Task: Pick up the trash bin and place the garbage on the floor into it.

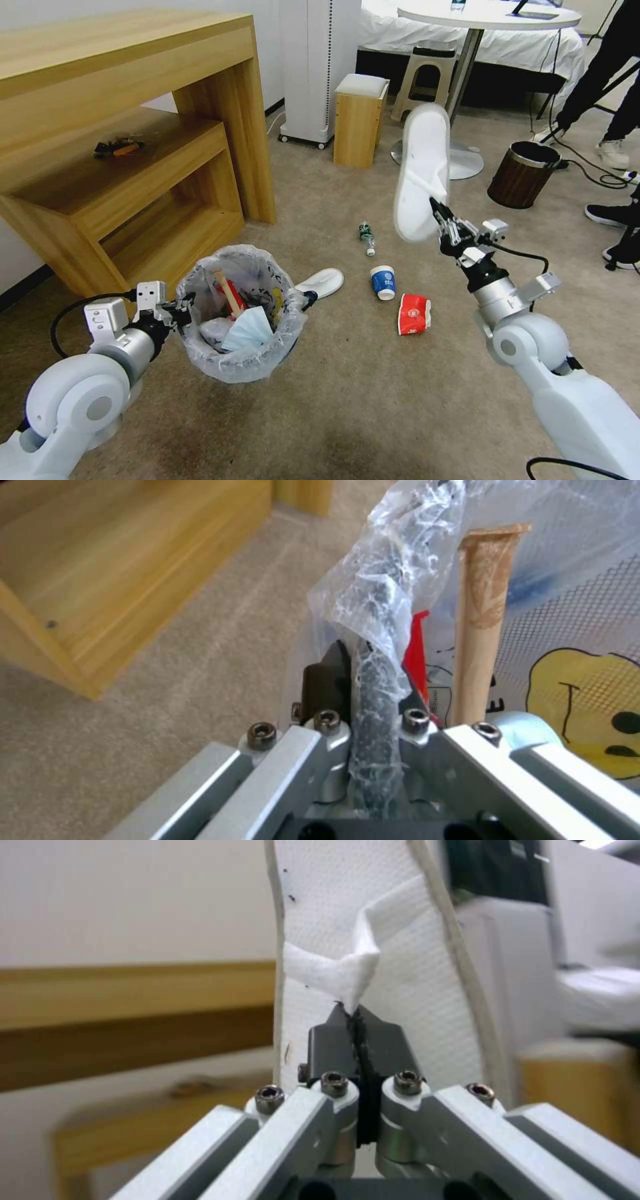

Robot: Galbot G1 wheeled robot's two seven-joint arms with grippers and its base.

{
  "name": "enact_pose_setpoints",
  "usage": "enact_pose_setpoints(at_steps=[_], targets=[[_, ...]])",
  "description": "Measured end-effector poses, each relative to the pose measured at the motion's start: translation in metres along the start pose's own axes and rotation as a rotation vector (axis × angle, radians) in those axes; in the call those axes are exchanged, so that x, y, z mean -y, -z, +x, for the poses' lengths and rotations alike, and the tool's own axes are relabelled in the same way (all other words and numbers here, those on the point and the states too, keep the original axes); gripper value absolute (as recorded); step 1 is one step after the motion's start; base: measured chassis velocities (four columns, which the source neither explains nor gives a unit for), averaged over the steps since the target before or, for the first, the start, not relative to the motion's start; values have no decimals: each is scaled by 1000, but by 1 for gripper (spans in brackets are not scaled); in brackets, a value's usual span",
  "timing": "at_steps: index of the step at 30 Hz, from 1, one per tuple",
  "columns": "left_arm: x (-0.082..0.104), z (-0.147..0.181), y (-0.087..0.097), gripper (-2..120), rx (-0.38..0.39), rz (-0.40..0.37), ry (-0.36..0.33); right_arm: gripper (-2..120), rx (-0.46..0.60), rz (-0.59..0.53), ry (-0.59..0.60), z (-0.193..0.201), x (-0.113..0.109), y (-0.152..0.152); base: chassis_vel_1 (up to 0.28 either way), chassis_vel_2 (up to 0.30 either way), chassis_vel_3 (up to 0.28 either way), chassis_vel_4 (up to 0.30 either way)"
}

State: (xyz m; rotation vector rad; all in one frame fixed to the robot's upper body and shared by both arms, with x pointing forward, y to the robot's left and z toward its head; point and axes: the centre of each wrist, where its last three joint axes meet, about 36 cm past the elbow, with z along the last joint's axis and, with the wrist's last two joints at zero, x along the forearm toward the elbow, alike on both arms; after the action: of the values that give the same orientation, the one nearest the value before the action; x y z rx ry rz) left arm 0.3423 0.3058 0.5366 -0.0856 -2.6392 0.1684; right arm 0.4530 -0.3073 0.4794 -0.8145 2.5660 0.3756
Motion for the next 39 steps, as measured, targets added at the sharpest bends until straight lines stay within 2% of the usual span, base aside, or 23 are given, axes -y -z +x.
enact_pose_setpoints(at_steps=[3, 4, 8, 12, 14, 24, 29, 32, 39], targets=[[3, 0, 3, 0, -25, -17, -32, 0, 44, -16, 134, -12, -1, -3, 0, 0, 0, 0], [3, 0, 3, 0, -25, -17, -32, 0, 44, -16, 134, -12, -1, -3, 0, 0, 0, 0], [8, -2, 2, 0, -59, -24, -84, 0, 69, -60, 264, -27, -9, -18, 0, 0, 0, 0], [10, -5, 1, 0, -78, -26, -115, 0, 75, -88, 305, -34, -14, -26, 0, 0, 0, 0], [11, -10, 2, 0, -89, -36, -133, 0, 88, -118, 366, -49, -20, -34, 0, 0, 0, 0], [7, -18, 2, 0, -100, -43, -138, 0, 80, -163, 478, -82, -35, -66, 0, 0, 0, 0], [5, -20, 4, 0, -99, -36, -138, 0, 72, -204, 545, -100, -54, -90, 0, 0, 0, 0], [5, -22, 5, 0, -94, -31, -138, 0, 60, -220, 587, -104, -65, -99, 0, 0, 0, 0], [2, -22, 8, 0, -87, -27, -135, 0, 16, -231, 640, -100, -74, -114, 0, 0, 0, 0]])
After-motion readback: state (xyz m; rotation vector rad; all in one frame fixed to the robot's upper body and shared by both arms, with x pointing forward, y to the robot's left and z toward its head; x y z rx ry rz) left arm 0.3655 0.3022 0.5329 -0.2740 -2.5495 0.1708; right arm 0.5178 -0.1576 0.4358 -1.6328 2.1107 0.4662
